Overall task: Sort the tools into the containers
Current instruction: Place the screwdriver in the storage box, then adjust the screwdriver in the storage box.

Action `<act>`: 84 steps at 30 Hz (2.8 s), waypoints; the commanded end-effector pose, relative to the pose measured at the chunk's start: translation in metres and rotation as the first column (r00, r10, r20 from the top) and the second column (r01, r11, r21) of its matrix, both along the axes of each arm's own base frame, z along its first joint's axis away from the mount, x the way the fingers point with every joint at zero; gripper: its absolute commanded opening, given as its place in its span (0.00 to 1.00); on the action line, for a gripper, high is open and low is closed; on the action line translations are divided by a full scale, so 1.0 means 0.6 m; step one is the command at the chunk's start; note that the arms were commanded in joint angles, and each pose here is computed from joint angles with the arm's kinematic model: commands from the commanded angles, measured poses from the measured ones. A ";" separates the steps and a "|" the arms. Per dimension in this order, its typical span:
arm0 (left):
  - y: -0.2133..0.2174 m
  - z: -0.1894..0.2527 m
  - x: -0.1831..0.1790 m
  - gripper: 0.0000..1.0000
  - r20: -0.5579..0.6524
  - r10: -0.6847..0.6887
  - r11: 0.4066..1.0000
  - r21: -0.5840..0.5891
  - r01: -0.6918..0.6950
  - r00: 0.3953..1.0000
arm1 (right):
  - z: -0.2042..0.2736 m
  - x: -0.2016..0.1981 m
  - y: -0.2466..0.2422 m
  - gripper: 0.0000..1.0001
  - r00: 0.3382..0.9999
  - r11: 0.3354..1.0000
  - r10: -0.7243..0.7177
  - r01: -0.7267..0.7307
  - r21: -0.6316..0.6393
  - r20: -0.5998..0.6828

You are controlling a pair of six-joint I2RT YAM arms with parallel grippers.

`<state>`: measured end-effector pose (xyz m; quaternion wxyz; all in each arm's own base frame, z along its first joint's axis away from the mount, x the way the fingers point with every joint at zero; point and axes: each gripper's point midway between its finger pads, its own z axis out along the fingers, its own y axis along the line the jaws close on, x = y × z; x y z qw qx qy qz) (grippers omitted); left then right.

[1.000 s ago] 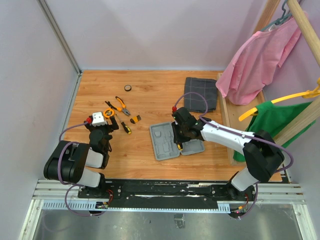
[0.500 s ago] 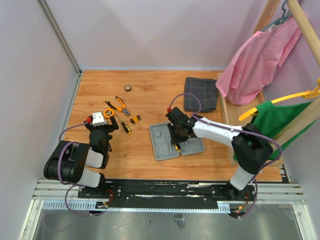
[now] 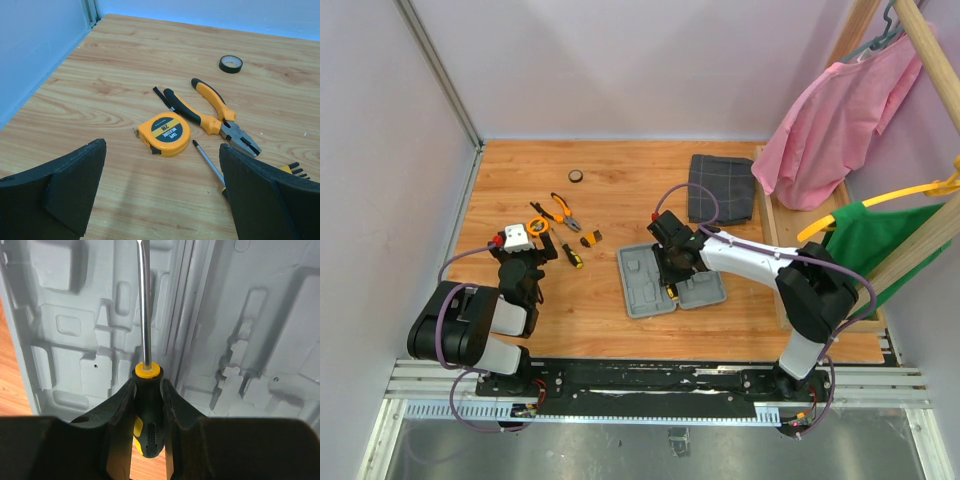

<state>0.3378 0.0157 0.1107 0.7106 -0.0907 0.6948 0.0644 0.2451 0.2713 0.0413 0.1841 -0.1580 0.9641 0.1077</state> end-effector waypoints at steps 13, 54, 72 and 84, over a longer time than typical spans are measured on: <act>0.009 0.014 0.004 0.99 0.027 0.027 1.000 -0.001 -0.027 0.999 | -0.026 -0.004 -0.011 0.32 1.000 0.997 -0.020 0.018 -0.075 -0.022; 0.009 0.014 0.004 0.99 0.028 0.026 1.000 -0.002 -0.026 0.999 | 0.174 -0.004 -0.048 0.67 0.916 0.974 -0.044 -0.049 0.220 0.399; 0.009 0.014 0.004 0.99 0.028 0.026 1.000 -0.002 -0.026 0.999 | 0.159 -0.032 -0.137 0.87 0.874 0.991 -0.062 -0.004 0.136 0.481; 0.009 0.014 0.004 0.99 0.028 0.026 1.000 -0.002 -0.026 0.999 | 0.113 -0.078 -0.053 0.80 0.940 0.948 0.123 -0.206 0.243 0.317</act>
